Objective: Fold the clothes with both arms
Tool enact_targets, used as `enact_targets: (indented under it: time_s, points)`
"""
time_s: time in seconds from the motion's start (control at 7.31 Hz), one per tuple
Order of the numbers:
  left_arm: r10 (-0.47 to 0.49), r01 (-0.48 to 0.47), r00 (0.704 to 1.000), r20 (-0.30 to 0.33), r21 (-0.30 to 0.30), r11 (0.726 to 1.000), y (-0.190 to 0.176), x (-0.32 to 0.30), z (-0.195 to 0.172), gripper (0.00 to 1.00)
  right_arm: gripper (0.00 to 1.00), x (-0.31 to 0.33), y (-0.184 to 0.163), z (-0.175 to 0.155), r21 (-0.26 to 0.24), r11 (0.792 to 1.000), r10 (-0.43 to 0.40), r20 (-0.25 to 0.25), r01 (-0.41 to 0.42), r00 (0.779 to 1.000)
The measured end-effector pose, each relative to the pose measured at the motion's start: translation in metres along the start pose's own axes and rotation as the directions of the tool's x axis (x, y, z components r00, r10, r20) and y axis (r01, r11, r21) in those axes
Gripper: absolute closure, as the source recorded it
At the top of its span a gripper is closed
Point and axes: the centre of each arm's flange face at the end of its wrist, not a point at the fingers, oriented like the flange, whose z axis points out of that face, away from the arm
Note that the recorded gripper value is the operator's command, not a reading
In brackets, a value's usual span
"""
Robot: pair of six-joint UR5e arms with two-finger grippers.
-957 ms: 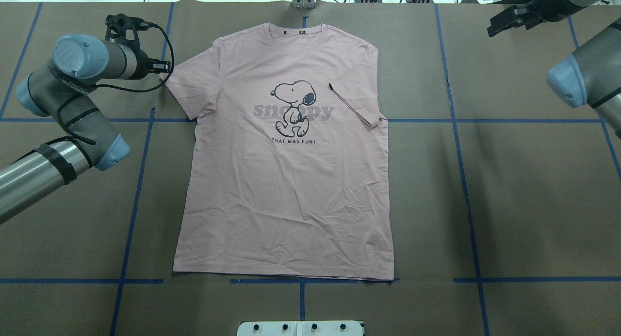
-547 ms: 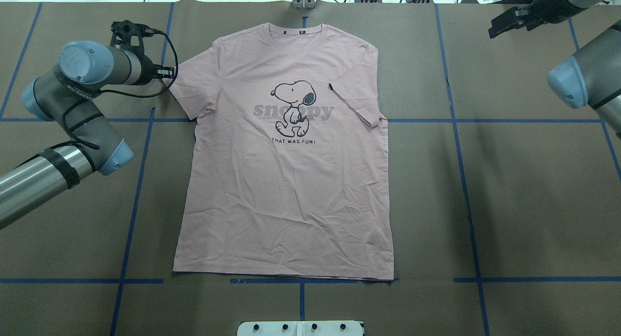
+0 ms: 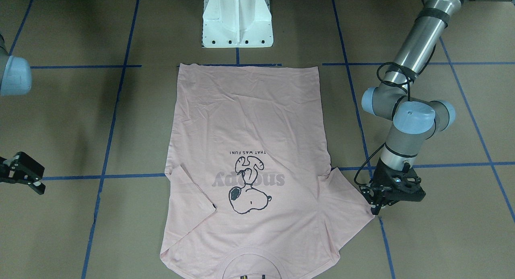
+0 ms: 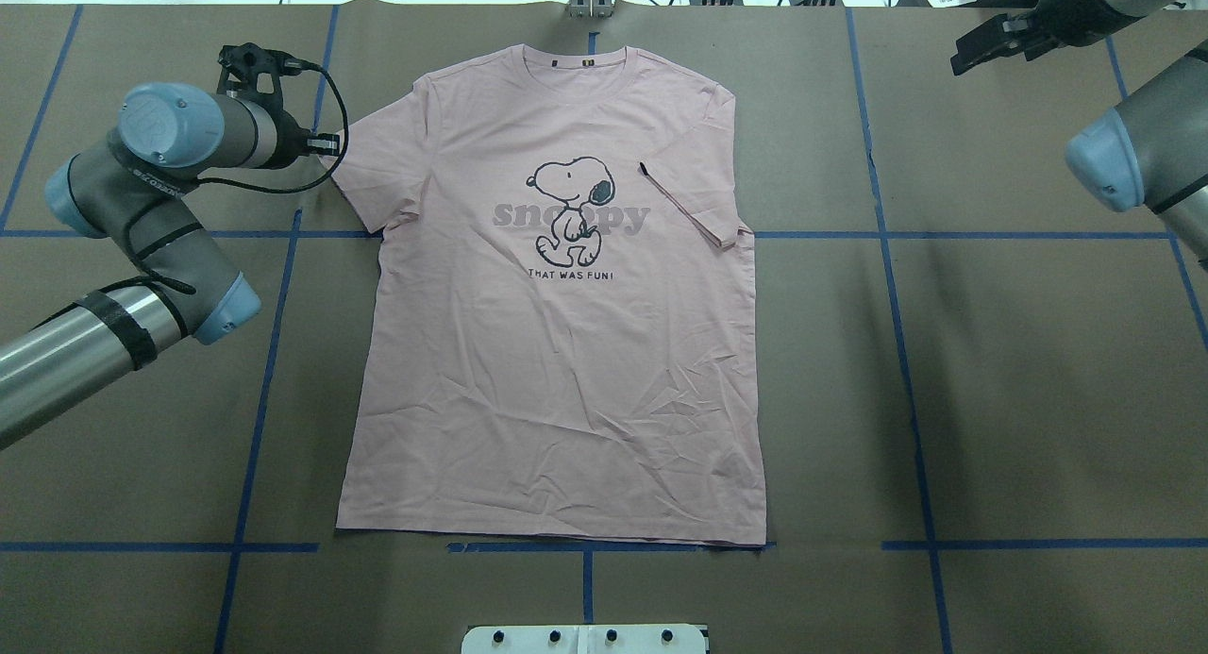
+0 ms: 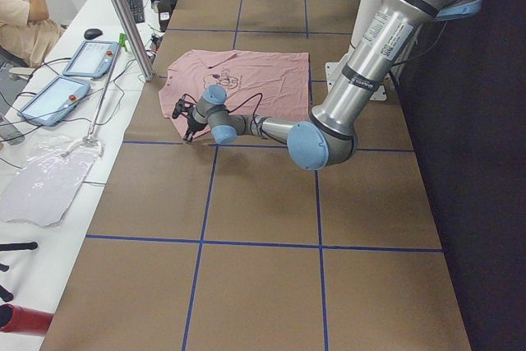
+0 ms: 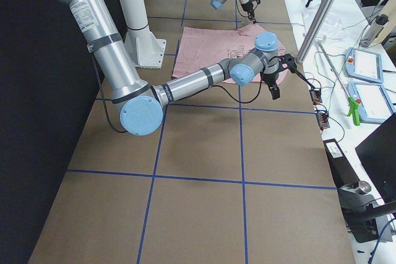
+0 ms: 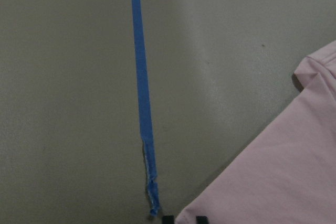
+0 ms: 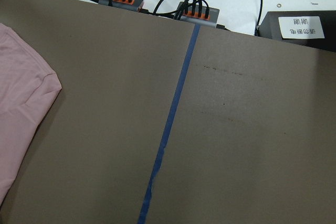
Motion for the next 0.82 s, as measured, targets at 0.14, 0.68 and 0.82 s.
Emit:
enact_targets:
  time_s: [0.14,0.68,0.82]
  points:
    - [0.007,-0.007,1.000,-0.006,0.005,1.000,-0.002,0.003,-0.003,1.00,0.00,0.000,0.000,0.000,0.000,1.000,0.000,0.000,0.000,1.000]
    - [0.000,0.000,1.000,-0.008,-0.002,1.000,-0.044,0.065,-0.041,1.00,0.00,0.000,0.000,0.000,0.001,1.000,0.001,-0.001,-0.001,1.000]
    - [-0.024,0.024,1.000,0.013,-0.023,0.999,-0.057,0.091,-0.052,1.00,0.00,0.000,0.000,0.000,0.001,1.000,0.001,-0.001,-0.001,1.000]
